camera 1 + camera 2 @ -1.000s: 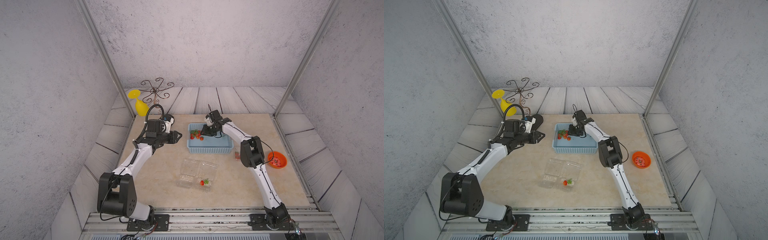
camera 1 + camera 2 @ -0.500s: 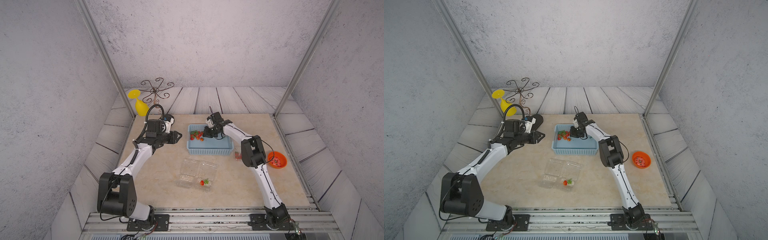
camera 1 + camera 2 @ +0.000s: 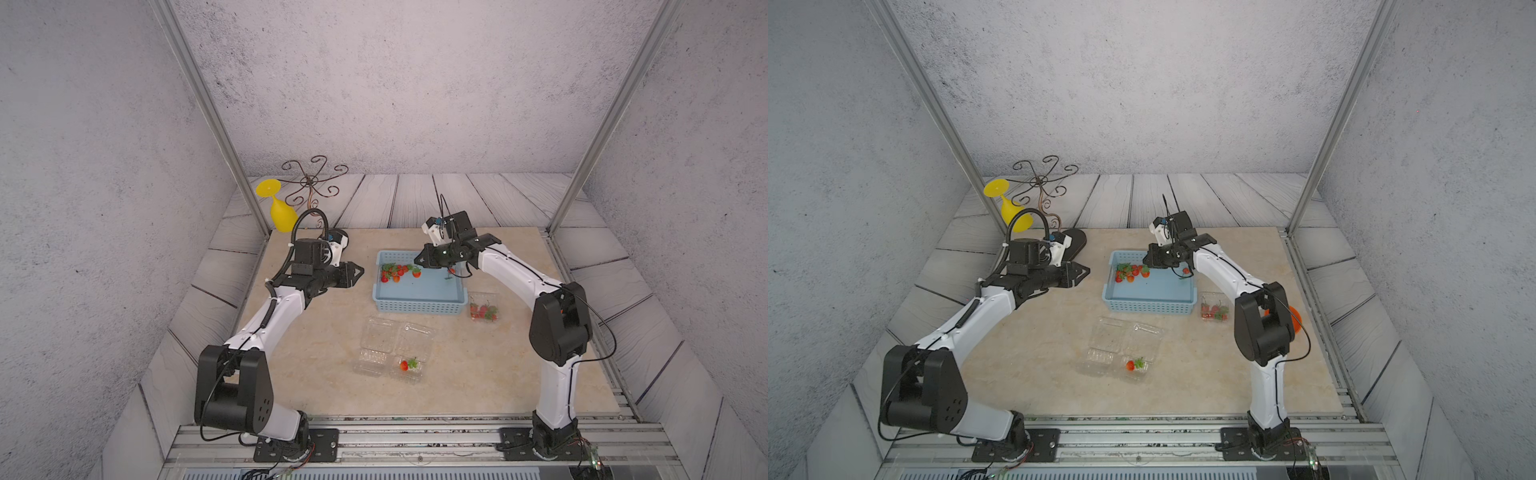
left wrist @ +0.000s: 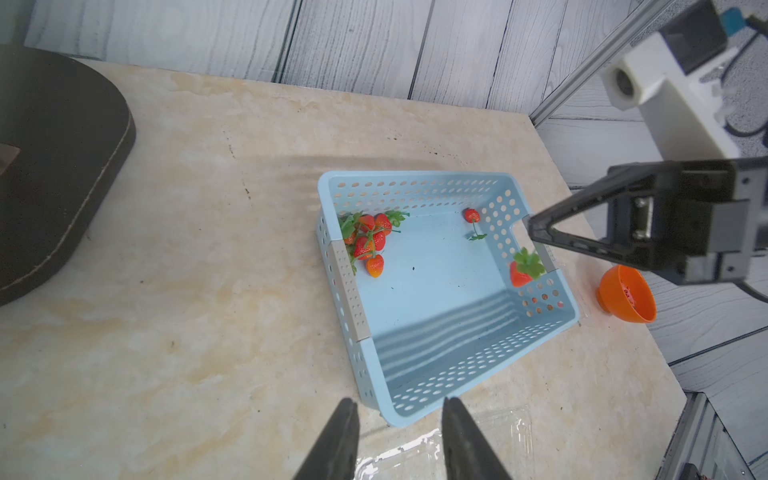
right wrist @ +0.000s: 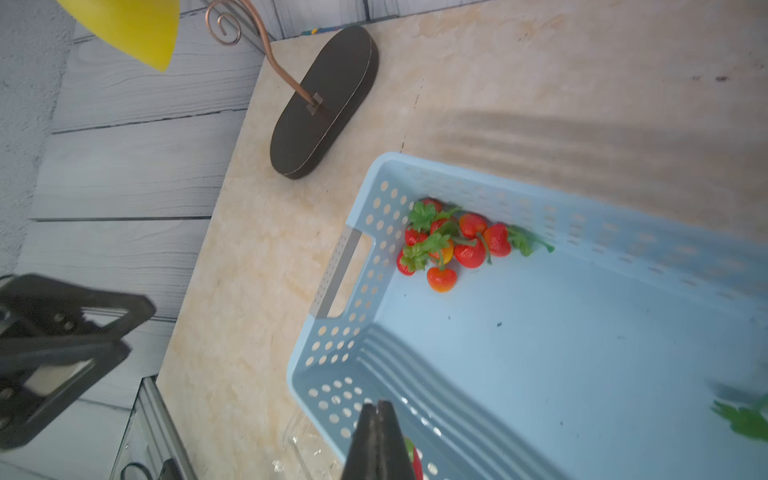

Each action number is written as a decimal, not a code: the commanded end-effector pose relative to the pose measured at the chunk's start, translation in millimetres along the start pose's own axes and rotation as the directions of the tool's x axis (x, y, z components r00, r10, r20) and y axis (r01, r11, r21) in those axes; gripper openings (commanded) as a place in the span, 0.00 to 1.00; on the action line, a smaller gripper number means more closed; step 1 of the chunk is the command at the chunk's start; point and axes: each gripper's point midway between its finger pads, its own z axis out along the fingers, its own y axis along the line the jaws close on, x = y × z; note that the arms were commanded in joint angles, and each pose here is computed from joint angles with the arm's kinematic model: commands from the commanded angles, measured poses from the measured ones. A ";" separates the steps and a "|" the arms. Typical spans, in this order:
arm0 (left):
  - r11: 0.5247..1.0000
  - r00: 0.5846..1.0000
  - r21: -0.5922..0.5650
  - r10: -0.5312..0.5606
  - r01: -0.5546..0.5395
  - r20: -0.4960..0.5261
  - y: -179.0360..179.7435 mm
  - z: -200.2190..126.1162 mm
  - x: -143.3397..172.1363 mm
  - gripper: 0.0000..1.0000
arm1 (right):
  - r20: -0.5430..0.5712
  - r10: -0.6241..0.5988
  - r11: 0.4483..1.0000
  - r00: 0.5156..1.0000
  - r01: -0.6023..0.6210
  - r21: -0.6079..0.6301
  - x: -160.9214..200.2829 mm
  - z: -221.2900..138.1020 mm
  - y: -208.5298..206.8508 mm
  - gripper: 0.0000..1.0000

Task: Pack strawberries into containers
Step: Place the strawberry in the packing box, then pick up the strawberry from the basket, then place the strawberry in the packing box, then pick up the strawberry from the basket.

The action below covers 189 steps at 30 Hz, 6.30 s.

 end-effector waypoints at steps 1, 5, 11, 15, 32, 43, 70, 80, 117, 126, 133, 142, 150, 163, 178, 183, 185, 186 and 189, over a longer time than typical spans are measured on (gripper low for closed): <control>1.000 1.000 -0.012 0.016 -0.016 0.013 3.0 -3.2 -7.9 0.37 | -0.086 -0.035 0.999 0.996 0.032 -0.036 44.7 -7.7 17.2 0.00; 1.000 1.000 -0.006 0.012 -0.012 0.011 2.5 -2.6 -7.8 0.37 | -0.181 -0.071 0.997 0.981 0.062 -0.056 99.5 -17.2 34.9 0.00; 1.000 1.000 -0.006 0.016 -0.016 0.016 1.1 -4.5 -8.8 0.38 | -0.346 -0.095 0.995 0.934 0.074 -0.072 175.5 -9.9 45.5 0.00; 1.000 1.000 -0.005 0.015 -0.015 0.019 0.6 -5.3 -9.1 0.37 | -0.400 -0.103 0.994 0.911 0.084 -0.064 202.1 -1.0 47.4 0.00; 1.000 0.999 -0.005 0.023 -0.022 0.032 -2.7 -10.3 -11.7 0.37 | -0.522 -0.207 0.977 0.827 0.206 -0.062 239.1 0.7 59.3 0.26; 0.999 0.999 -0.010 0.031 -0.030 0.036 -3.7 -13.2 -12.1 0.37 | -0.354 -0.251 0.949 0.901 0.301 0.095 141.6 -6.6 48.3 0.43; 1.000 1.000 -0.005 0.020 -0.020 -0.013 1.7 1.3 -1.5 0.37 | -0.093 0.097 0.984 0.991 -0.081 0.161 -14.2 135.7 -100.2 0.42; 1.000 1.000 -0.011 0.023 -0.024 -0.018 2.8 1.6 -0.1 0.37 | -0.095 0.120 0.983 0.988 -0.105 0.152 -12.0 149.9 -108.5 0.33; 0.999 0.999 -0.010 0.033 -0.033 -0.001 -0.7 -3.9 -4.7 0.38 | -0.058 0.054 0.994 0.997 -0.048 0.101 -23.1 87.8 -61.4 0.00; 0.999 0.999 -0.010 0.037 -0.037 0.009 -2.6 -6.5 -7.0 0.37 | -0.056 0.012 0.995 0.998 -0.007 0.095 -15.0 51.5 -42.6 0.00; 0.999 0.999 -0.011 0.037 -0.037 0.009 -2.8 -6.6 -6.8 0.37 | -0.122 -0.065 0.996 0.990 0.071 0.048 33.7 8.6 -5.1 0.00; 0.999 0.999 -0.006 0.033 -0.033 0.013 -3.6 -6.7 -7.9 0.37 | -0.380 -0.241 0.969 0.893 0.243 -0.043 173.3 -34.2 46.3 0.00; 0.999 0.999 -0.011 0.036 -0.036 0.021 -4.4 -9.4 -9.1 0.37 | -0.545 -0.270 0.957 0.794 0.282 -0.063 259.5 -23.5 56.7 0.00; 0.999 0.998 -0.011 0.044 -0.044 0.035 -7.3 -13.8 -11.5 0.38 | -0.554 -0.278 0.948 0.785 0.316 -0.028 268.3 -5.0 54.8 0.25; 0.999 0.999 -0.003 0.049 -0.049 0.010 -9.3 -7.4 -4.9 0.37 | -0.246 -0.184 0.932 0.952 0.248 0.264 92.4 2.7 0.0 0.40; 0.998 0.998 0.009 0.056 -0.056 -0.018 -12.9 0.6 1.6 0.38 | -0.133 -0.044 0.959 0.990 0.080 0.272 34.8 33.2 -46.7 0.42; 0.998 0.998 0.013 0.060 -0.059 -0.025 -14.3 3.1 3.2 0.38 | -0.109 -0.011 0.962 0.994 0.041 0.271 18.4 45.3 -62.7 0.43; 0.998 0.998 0.014 0.060 -0.060 -0.028 -14.6 3.7 3.5 0.37 | -0.104 0.005 0.961 0.995 0.024 0.275 13.9 51.9 -72.3 0.43; 0.998 0.997 0.015 0.066 -0.066 -0.033 -16.2 4.5 4.7 0.38 | -0.081 0.058 0.962 0.995 -0.034 0.271 -0.1 67.8 -98.0 0.43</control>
